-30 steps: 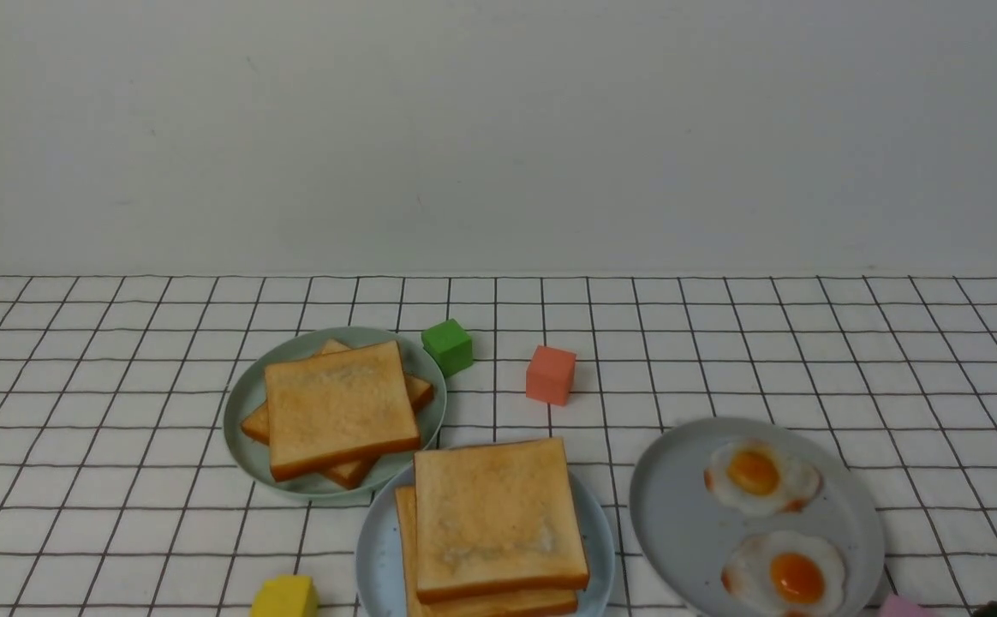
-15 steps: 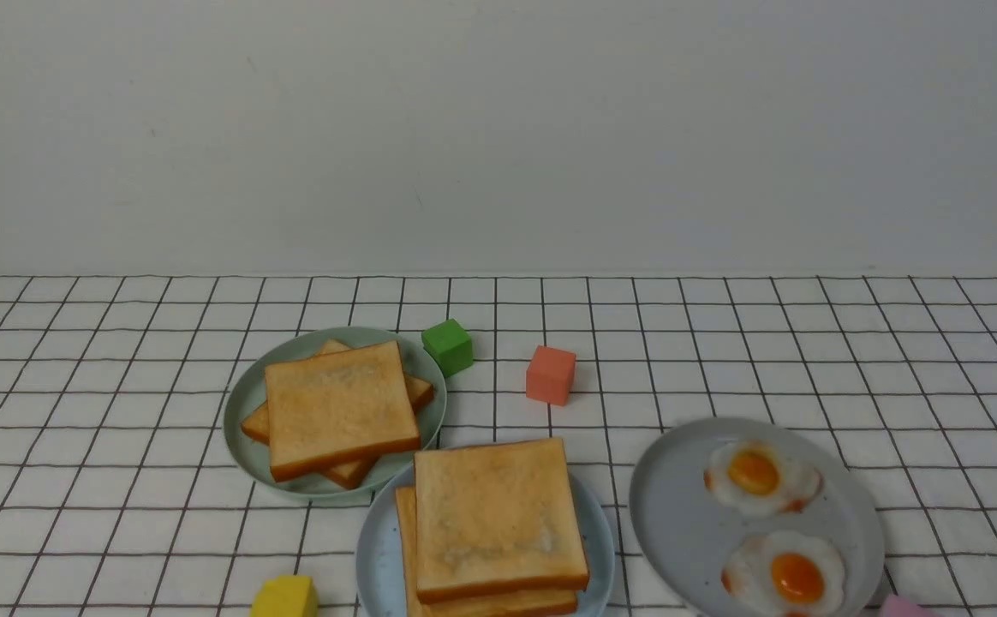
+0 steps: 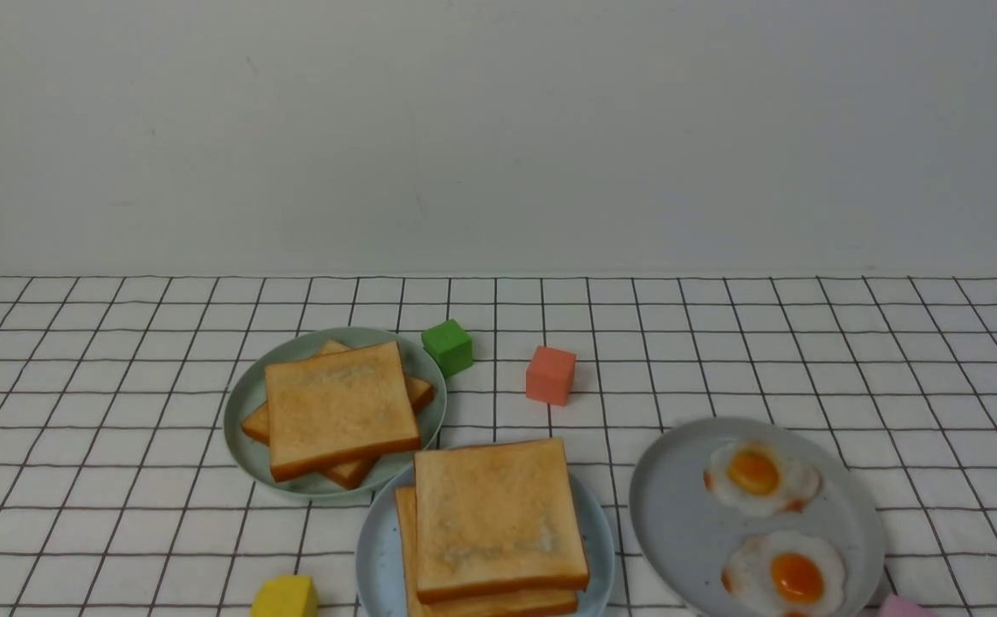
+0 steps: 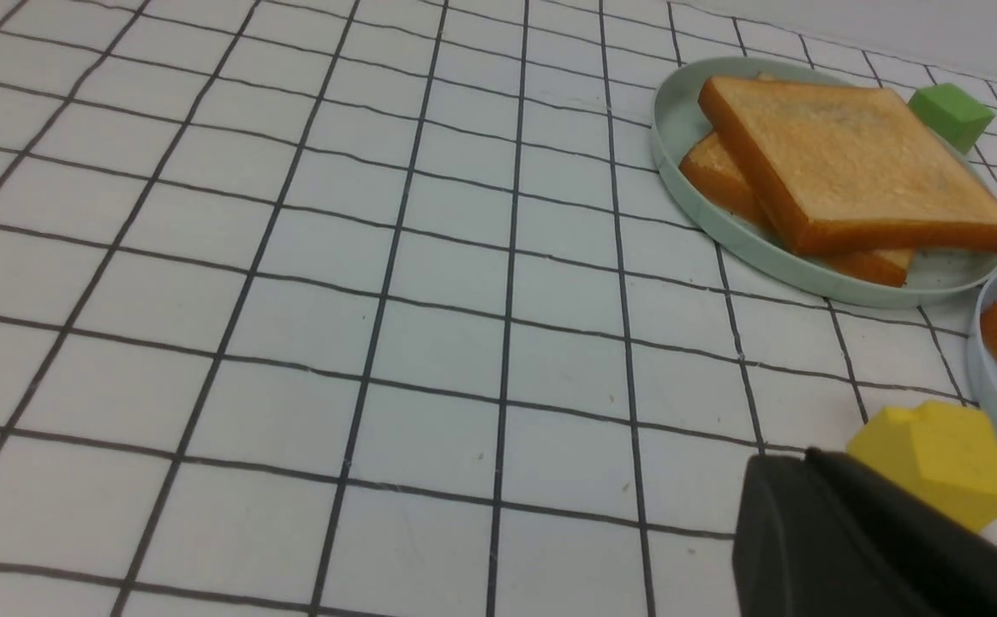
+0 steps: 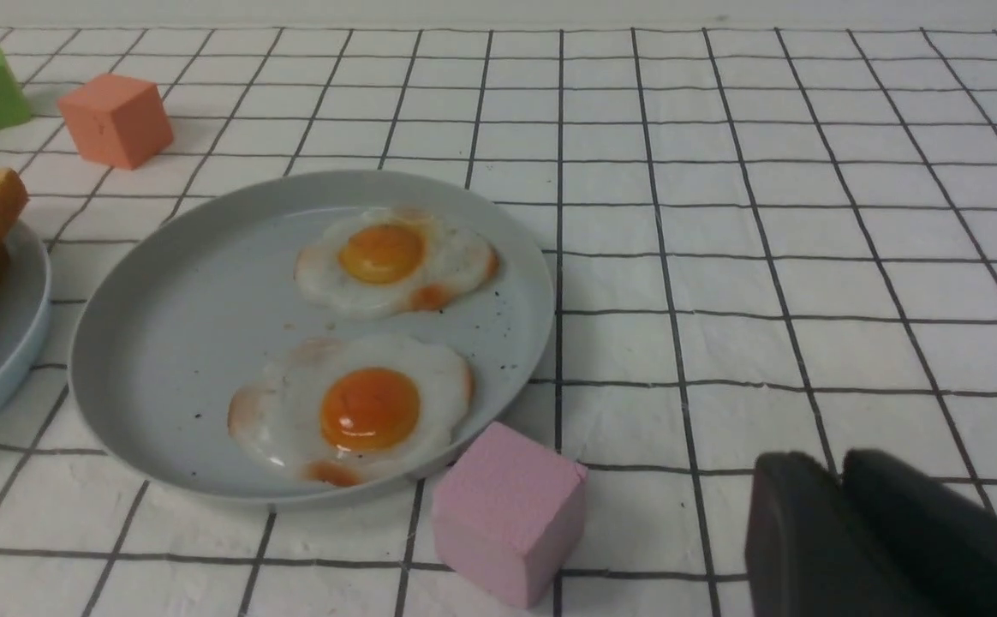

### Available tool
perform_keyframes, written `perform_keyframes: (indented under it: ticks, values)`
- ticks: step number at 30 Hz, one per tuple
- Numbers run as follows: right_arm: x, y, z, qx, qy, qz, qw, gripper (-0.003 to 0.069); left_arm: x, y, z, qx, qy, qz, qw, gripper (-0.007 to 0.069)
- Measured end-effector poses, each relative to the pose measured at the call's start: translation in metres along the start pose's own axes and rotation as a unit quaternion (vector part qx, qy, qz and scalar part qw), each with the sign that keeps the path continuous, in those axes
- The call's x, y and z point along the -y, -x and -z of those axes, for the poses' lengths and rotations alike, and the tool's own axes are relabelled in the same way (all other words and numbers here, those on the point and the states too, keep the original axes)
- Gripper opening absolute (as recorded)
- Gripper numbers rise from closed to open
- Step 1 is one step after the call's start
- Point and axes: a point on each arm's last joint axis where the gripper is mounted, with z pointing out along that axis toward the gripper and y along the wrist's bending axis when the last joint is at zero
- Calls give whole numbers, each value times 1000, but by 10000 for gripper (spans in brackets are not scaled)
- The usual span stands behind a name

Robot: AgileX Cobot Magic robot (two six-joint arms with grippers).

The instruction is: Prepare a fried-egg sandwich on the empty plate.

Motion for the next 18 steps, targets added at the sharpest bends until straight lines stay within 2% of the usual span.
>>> perform_keyframes:
  ticks: [18]
  values:
    - [0,0,0,2,0,0,1000,113,0,0,0,0,0,0,1000,36]
